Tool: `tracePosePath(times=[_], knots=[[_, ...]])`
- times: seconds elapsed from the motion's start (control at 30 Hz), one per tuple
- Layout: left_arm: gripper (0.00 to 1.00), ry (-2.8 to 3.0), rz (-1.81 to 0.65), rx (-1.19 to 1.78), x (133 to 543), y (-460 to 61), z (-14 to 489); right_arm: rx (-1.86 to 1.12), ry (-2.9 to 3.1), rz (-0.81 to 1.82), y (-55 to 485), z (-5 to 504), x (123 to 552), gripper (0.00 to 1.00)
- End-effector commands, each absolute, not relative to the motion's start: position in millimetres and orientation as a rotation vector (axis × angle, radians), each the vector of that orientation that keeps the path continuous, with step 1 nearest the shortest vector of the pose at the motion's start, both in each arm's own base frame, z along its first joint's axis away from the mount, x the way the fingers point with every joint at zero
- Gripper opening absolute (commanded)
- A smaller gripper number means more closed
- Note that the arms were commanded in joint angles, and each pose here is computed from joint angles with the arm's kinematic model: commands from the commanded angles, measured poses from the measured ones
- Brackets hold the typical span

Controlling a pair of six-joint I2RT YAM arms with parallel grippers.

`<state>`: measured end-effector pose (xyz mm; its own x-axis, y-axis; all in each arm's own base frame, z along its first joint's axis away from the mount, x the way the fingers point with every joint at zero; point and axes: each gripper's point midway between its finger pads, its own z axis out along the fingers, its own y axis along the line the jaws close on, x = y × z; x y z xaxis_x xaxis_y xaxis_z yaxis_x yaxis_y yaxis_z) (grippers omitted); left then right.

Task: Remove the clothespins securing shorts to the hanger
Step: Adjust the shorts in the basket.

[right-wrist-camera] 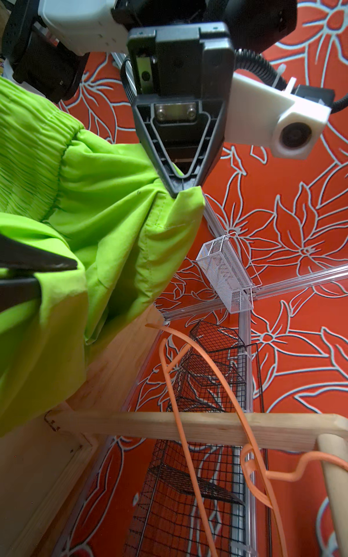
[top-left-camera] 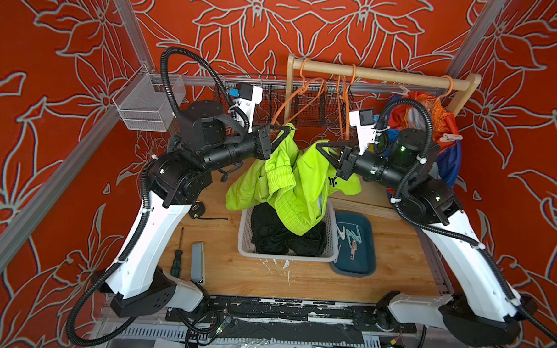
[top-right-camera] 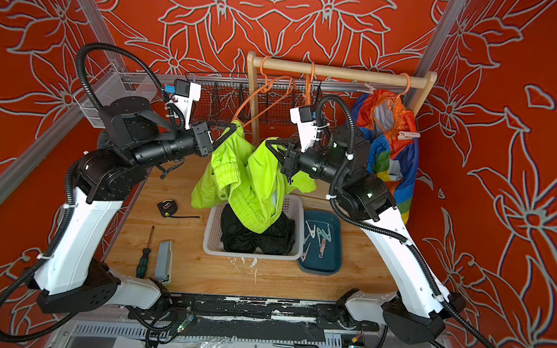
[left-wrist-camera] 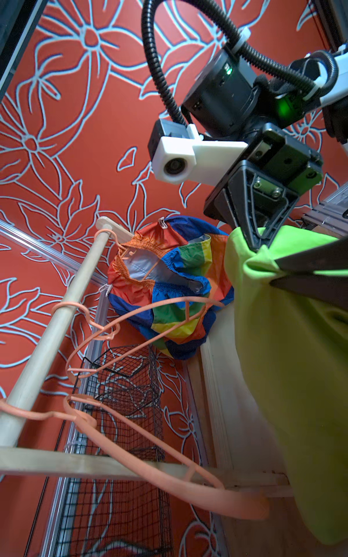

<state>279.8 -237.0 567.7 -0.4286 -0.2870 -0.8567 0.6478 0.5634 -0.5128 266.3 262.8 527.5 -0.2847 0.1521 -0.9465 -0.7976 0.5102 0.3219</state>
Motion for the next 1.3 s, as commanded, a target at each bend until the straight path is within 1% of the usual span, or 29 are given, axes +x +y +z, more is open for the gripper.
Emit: tracePosePath(times=[0.0,0.13,0.37,0.6,0.73,0.9,0.93,1.07,1.2,1.27], knots=[[0.00,1.673,-1.124,0.326,265.0,-239.1,582.7,-0.579,1.569,1.002,261.2,537.7,264.5,0.00],[0.00,1.695,-1.131,0.300,265.5,-239.1,564.3,-0.578,1.582,1.006,261.9,530.7,264.5,0.00],[0.00,1.759,-1.181,0.248,272.1,-252.2,510.1,-0.566,1.624,1.008,263.4,511.9,268.7,0.00],[0.00,1.850,-1.156,0.178,272.3,-253.8,445.2,-0.543,1.690,1.053,272.9,472.2,277.5,0.00],[0.00,1.915,-1.052,0.121,271.2,-236.3,401.0,-0.530,1.731,1.106,285.1,440.6,284.3,0.00],[0.00,2.027,-0.790,0.047,276.0,-202.0,333.9,-0.566,1.781,1.107,306.2,400.5,287.2,0.00],[0.00,2.016,-0.761,0.037,272.0,-193.2,330.9,-0.565,1.793,1.115,309.2,393.5,288.5,0.00],[0.00,2.074,-0.613,0.010,280.1,-178.7,281.7,-0.551,1.826,1.145,322.6,364.0,296.1,0.00],[0.00,2.102,-0.534,-0.008,288.6,-173.3,251.5,-0.551,1.858,1.159,336.7,333.0,300.8,0.00],[0.00,2.097,-0.508,-0.019,291.4,-170.0,246.8,-0.535,1.884,1.149,339.8,313.9,303.7,0.00]])
